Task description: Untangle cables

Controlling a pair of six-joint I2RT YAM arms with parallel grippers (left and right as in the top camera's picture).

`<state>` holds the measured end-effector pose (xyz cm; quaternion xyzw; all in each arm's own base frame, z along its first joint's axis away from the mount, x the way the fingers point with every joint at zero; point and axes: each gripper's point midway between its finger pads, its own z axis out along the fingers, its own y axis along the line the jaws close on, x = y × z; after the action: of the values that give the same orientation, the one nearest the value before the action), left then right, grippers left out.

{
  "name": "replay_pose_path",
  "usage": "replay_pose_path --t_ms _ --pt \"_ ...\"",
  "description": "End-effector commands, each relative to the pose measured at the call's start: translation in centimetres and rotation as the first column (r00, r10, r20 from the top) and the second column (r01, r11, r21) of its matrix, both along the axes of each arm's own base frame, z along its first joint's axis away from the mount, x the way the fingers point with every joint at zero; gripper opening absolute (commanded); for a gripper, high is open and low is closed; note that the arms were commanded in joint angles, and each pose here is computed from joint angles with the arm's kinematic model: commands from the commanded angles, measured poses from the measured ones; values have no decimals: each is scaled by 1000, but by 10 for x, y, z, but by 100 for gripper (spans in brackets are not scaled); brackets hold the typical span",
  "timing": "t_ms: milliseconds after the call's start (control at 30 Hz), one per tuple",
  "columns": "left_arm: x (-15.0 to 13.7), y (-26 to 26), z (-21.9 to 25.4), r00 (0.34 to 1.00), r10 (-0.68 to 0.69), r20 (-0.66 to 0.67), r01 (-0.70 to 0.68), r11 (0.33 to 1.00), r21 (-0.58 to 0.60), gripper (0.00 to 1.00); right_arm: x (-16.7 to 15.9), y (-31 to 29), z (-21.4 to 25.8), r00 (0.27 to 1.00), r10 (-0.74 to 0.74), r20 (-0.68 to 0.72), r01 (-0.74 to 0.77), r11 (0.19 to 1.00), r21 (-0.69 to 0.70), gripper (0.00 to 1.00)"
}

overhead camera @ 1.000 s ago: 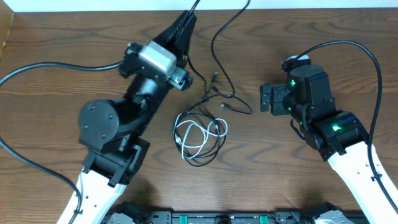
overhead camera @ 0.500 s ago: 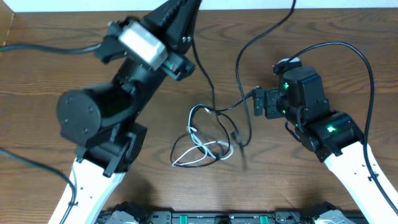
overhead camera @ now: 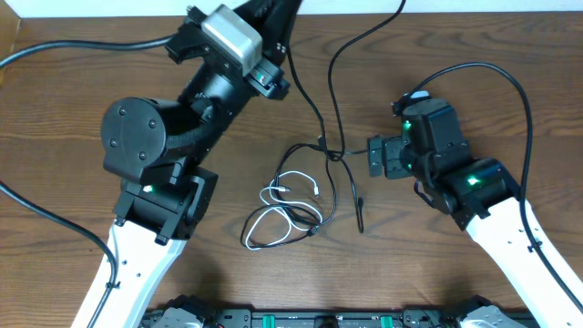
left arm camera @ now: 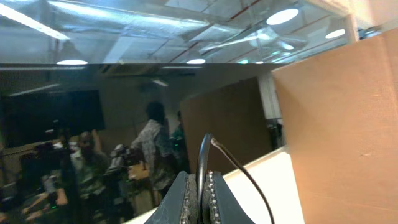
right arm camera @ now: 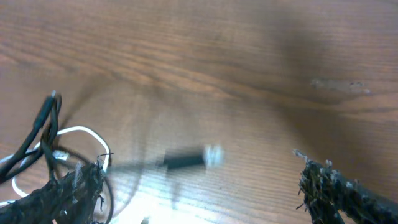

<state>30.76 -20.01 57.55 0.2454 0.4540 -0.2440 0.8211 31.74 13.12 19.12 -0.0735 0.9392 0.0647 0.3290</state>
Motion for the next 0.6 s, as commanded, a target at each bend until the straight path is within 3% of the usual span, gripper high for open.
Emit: replay_pose_path --t_ms 0,400,567 --pt "0 21 18 996 77 39 -76 997 -33 7 -5 7 -4 999 34 -11 -34 999 -24 99" --pt "-13 41 53 985 118 124 -109 991 -77 7 -17 33 -4 993 117 -10 -117 993 -22 99" --pt "-8 39 45 989 117 92 -112 992 -60 7 -25 48 -3 986 168 -6 -168 986 -21 99"
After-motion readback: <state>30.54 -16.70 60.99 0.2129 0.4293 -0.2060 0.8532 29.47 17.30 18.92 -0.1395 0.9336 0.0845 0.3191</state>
